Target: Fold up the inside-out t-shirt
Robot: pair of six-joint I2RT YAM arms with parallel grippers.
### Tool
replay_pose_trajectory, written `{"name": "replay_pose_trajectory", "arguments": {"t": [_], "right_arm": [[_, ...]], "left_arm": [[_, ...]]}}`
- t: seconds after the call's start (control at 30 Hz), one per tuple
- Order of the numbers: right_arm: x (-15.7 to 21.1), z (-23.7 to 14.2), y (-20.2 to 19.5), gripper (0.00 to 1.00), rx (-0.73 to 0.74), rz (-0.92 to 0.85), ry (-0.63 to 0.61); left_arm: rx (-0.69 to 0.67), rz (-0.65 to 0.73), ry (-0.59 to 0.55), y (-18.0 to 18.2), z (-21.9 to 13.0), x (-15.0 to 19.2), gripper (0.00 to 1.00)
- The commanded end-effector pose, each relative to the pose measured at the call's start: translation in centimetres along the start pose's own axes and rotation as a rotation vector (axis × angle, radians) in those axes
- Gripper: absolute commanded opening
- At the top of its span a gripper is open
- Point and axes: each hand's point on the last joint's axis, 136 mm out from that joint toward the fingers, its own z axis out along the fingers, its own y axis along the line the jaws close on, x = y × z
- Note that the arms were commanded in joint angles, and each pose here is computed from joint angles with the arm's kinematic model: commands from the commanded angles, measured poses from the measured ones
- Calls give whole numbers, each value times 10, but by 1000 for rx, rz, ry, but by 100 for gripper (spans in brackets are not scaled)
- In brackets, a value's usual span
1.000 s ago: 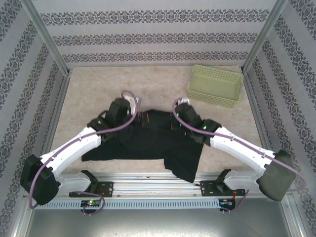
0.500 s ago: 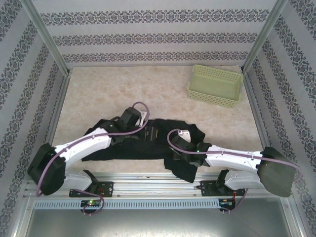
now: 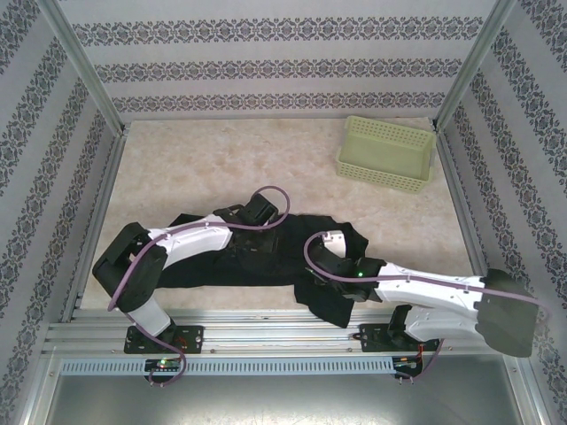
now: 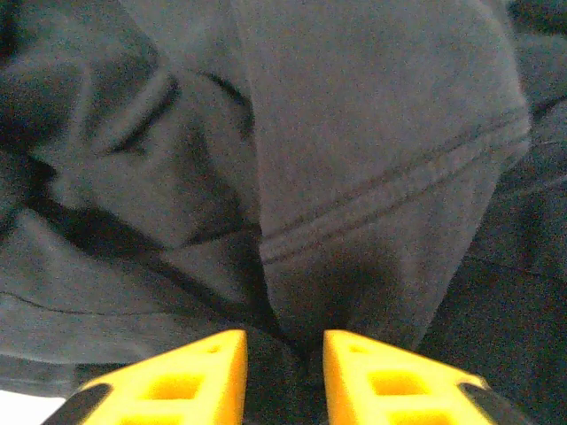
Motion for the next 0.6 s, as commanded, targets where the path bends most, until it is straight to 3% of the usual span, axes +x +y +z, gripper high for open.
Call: {"name": "replay_pose_trajectory", "arguments": {"t": [0.0,0.2,0.37,0.57], "right_arm": [[-39,-18,7,39,-59,31,-77],[-57,8,43,45,-199,130,-8],[-50,41,70,48,-220,137,75],[-32,72,69,53,-174,142,119]], "left_arm": [[83,3,-51,-14,-10,0,16],[216,-21,-146,-28,-23,-5,0],[318,-42,-205,-40,-34,-9,0],[345,-50,-229,-42,-41,-12,0]]}}
